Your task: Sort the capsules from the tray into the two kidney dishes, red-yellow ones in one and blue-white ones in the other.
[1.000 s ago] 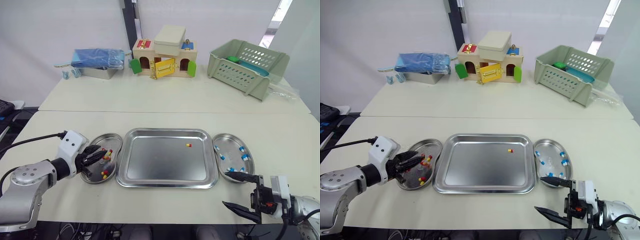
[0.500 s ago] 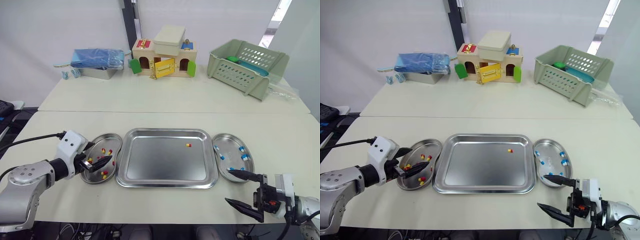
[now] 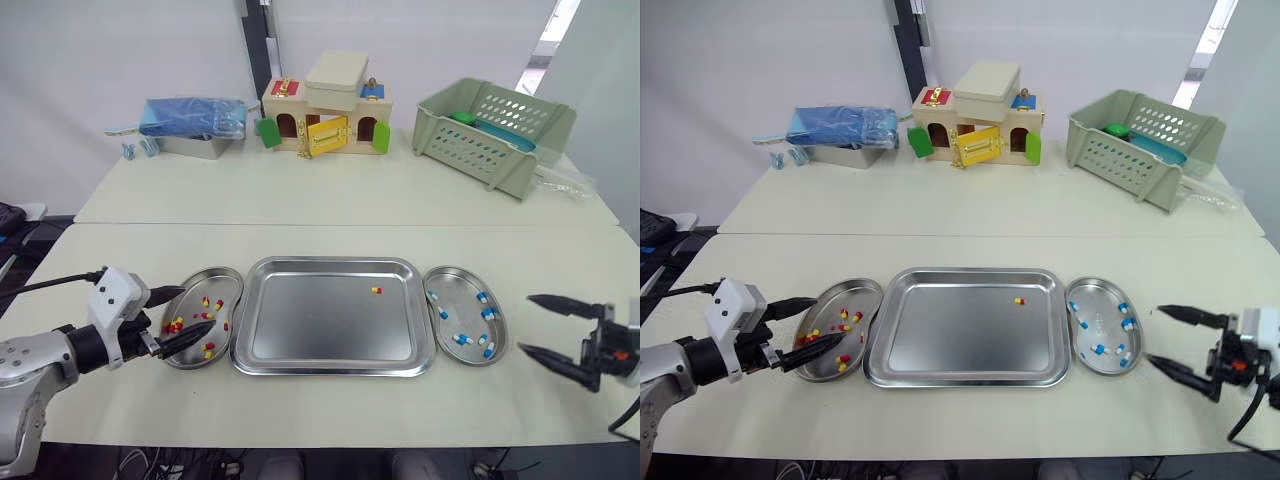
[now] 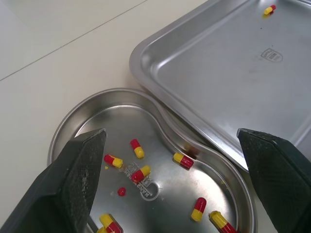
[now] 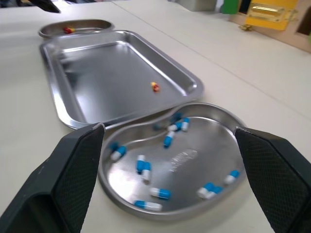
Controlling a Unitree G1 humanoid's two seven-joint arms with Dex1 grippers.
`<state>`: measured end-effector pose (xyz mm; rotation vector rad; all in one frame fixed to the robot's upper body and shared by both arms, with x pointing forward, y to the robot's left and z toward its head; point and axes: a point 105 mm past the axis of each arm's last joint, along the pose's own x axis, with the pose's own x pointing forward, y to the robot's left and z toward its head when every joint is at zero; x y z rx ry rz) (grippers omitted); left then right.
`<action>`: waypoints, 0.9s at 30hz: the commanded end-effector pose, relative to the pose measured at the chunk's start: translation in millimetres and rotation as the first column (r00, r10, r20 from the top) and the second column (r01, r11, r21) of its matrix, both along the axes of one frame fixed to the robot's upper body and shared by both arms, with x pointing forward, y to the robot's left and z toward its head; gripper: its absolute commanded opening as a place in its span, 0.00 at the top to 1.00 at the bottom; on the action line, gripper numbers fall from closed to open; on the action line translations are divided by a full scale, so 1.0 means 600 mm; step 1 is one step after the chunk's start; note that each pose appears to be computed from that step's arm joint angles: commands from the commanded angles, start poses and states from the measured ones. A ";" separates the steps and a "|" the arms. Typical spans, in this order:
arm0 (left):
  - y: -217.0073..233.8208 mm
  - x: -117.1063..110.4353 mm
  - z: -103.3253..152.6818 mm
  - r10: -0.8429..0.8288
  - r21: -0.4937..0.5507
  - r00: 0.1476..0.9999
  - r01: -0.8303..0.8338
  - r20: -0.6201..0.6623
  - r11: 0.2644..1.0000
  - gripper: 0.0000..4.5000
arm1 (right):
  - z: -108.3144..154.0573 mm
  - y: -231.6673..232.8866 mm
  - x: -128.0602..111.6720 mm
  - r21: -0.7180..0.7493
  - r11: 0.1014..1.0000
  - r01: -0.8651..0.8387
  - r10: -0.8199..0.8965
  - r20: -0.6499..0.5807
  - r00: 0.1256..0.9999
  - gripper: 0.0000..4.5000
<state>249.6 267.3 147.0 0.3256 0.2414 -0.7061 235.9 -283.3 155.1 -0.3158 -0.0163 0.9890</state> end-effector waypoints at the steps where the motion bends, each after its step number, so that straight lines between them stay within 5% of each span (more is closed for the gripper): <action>1: -0.008 -0.011 0.026 -0.059 -0.025 0.996 0.061 0.065 0.998 0.01 | 0.017 -0.018 0.017 -0.038 0.999 0.020 -0.019 0.038 0.999 0.00; 16: -0.097 -0.154 0.031 -0.387 -0.224 0.902 0.424 0.192 0.877 0.01 | 0.072 0.051 0.083 -0.184 0.970 -0.160 0.150 -0.066 0.986 0.00; 27: -0.135 -0.227 -0.020 -0.229 -0.374 0.891 0.382 0.391 0.845 0.01 | 0.090 0.179 0.100 -0.315 0.889 -0.333 0.278 -0.206 0.938 0.00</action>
